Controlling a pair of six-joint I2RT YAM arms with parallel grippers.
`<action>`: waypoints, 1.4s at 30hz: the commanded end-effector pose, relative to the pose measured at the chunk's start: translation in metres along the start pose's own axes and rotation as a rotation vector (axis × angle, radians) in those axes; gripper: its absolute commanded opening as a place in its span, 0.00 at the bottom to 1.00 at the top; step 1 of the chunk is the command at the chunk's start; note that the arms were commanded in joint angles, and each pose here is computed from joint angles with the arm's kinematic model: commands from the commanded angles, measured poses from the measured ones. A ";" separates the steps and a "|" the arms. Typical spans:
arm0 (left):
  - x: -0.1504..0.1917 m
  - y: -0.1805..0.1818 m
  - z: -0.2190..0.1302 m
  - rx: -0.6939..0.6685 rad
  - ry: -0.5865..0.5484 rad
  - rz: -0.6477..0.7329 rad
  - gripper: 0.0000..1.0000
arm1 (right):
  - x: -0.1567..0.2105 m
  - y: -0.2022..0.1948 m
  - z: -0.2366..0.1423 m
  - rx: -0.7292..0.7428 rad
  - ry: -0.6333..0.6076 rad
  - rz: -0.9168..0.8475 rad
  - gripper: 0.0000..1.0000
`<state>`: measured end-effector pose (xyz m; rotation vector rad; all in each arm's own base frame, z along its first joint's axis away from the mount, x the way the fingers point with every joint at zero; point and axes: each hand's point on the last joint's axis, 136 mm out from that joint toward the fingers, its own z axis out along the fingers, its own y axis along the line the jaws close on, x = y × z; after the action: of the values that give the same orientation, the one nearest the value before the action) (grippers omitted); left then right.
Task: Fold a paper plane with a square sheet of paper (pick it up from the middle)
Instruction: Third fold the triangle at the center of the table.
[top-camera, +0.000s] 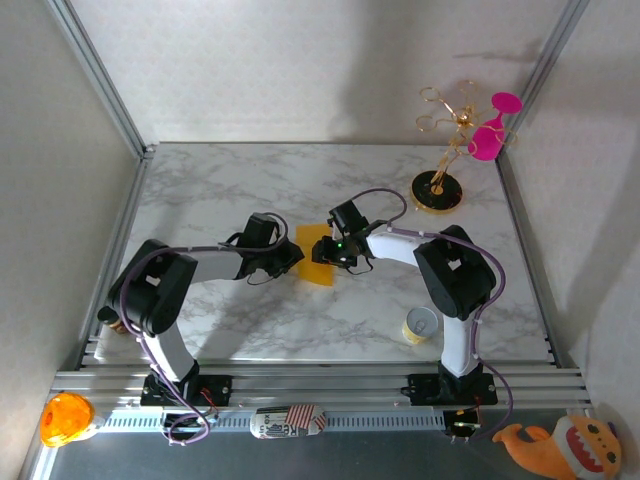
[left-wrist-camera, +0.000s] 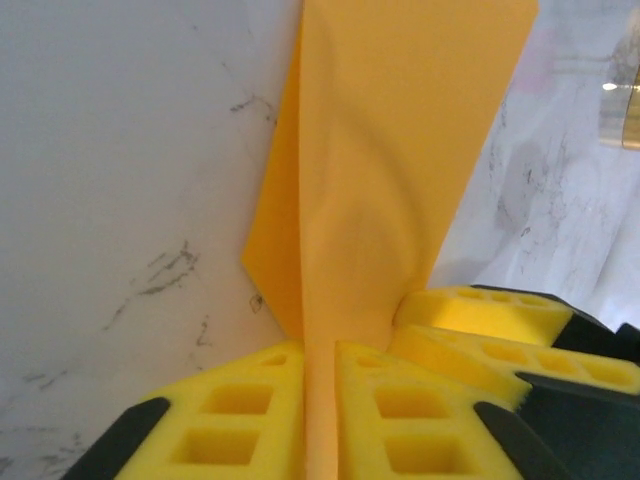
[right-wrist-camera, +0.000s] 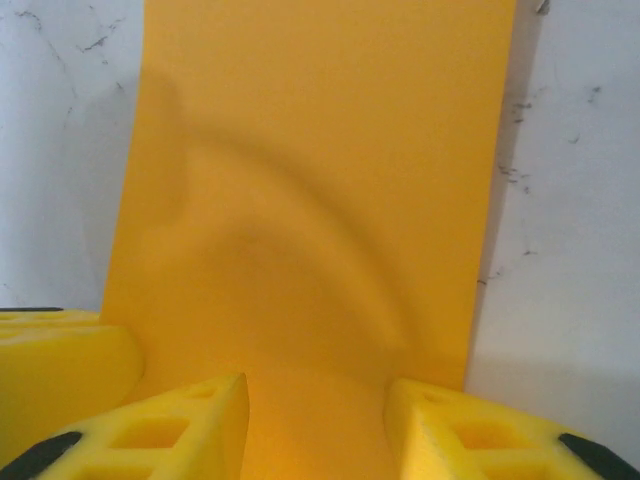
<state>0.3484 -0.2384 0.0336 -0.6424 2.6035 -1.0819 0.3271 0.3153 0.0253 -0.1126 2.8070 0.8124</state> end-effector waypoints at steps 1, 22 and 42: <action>-0.007 -0.004 0.004 0.016 0.001 -0.017 0.10 | 0.016 -0.023 0.004 0.060 0.043 0.006 0.43; -0.011 -0.018 -0.004 0.047 -0.012 -0.105 0.00 | -0.007 0.051 -0.072 -0.018 -0.414 -0.727 0.75; -0.008 -0.015 -0.001 0.034 0.001 -0.115 0.00 | 0.032 0.050 -0.018 0.124 -0.451 -1.122 0.66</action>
<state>0.3533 -0.2402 0.0328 -0.7960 2.5948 -1.1288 0.2765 0.3390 0.0516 -1.1651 1.9435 0.3497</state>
